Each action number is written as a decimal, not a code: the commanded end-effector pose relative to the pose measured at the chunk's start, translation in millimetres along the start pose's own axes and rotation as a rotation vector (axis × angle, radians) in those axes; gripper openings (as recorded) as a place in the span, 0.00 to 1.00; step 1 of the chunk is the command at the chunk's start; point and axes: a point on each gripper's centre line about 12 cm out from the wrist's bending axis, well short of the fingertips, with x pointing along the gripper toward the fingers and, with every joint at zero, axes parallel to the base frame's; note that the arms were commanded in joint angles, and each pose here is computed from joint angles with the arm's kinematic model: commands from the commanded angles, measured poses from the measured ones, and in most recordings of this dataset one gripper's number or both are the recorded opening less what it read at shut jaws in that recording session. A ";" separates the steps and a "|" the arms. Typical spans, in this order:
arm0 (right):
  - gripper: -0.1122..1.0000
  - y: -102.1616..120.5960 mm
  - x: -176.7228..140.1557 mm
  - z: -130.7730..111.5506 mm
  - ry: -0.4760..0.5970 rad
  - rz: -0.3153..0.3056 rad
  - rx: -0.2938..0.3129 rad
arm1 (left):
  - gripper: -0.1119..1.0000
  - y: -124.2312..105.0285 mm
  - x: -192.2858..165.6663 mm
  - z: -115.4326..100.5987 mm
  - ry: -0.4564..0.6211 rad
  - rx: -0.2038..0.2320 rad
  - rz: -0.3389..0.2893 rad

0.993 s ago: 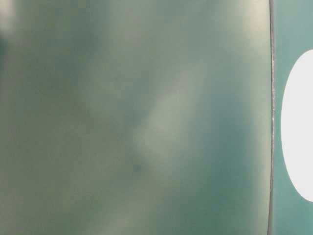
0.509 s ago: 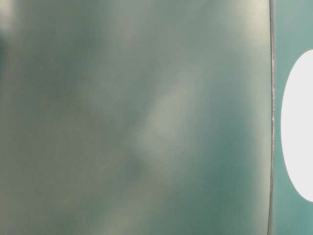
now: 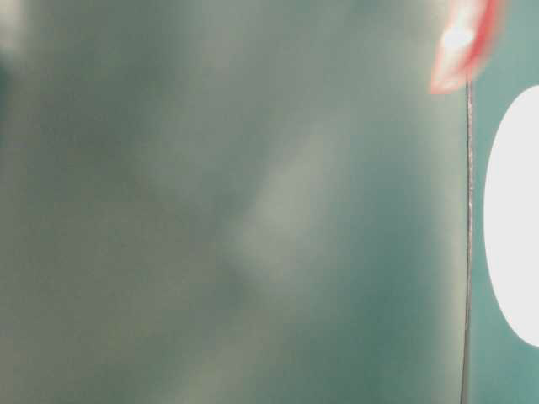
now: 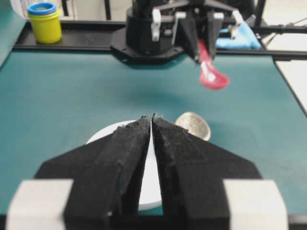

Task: Scoop the yellow hexagonal prism block from the bowl with a spoon using the right arm.
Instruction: 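Lift the spoon with the right gripper and swing it over the bowl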

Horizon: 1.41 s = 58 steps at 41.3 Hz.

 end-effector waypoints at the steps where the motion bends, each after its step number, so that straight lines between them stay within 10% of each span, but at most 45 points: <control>1: 0.33 -0.7 0.6 38.8 -0.042 0.032 -0.003 | 0.20 -0.1 3.0 9.4 -0.021 0.002 -0.001; 18: 0.33 24.5 0.1 122.1 0.053 0.281 -0.046 | 0.20 0.2 3.0 9.4 -0.021 0.002 0.001; 58: 0.33 -18.7 41.3 131.5 -0.003 0.063 -0.005 | 0.20 0.2 2.5 9.9 -0.023 0.002 0.001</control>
